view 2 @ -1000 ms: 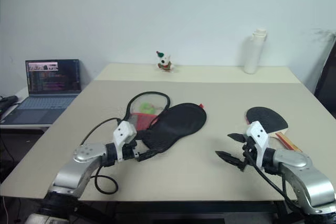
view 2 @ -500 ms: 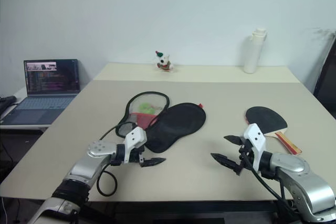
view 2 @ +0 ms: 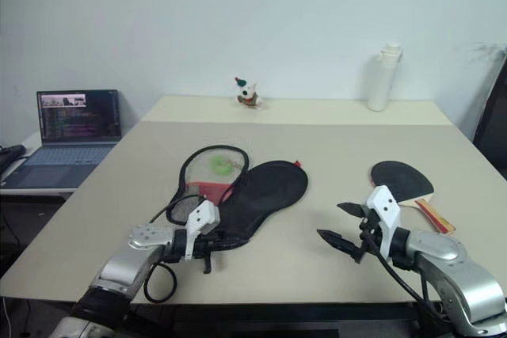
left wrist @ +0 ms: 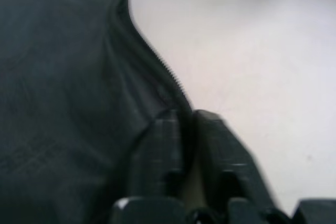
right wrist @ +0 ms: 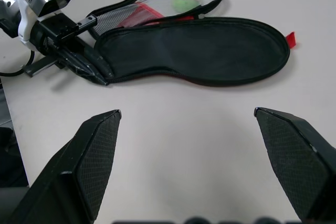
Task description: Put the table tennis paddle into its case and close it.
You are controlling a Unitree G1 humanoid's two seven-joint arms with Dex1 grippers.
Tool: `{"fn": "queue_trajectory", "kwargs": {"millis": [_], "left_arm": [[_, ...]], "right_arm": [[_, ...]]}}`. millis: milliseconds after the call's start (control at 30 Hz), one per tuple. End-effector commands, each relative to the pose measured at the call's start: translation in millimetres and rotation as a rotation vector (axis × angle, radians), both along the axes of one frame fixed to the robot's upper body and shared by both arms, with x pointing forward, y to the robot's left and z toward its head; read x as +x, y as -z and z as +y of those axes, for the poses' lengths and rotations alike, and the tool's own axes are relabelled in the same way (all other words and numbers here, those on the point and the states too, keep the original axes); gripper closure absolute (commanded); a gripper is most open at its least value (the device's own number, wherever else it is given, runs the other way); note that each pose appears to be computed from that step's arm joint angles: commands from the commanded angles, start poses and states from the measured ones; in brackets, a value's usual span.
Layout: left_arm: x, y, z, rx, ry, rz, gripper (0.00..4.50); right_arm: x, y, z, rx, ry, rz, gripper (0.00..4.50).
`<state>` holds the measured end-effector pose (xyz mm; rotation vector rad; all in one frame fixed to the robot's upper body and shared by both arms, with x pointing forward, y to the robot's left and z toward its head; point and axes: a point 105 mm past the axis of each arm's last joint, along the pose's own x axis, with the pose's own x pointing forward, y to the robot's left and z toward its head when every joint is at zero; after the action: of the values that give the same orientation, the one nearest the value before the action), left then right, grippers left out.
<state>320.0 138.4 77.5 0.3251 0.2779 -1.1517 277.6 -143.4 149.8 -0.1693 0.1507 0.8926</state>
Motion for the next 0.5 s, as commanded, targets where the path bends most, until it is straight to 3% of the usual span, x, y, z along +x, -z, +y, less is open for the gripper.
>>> {"fn": "queue_trajectory", "kwargs": {"millis": [33, 500], "left_arm": [[1, -6, -13, -0.038, -0.022, -0.015, 4.48], [27, -26, -123, -0.114, 0.098, -0.059, 4.48]], "right_arm": [[1, -13, 1, 0.006, -0.012, -0.051, 0.0], [1, -15, -9, -0.013, 0.015, -0.061, 0.0]]}}
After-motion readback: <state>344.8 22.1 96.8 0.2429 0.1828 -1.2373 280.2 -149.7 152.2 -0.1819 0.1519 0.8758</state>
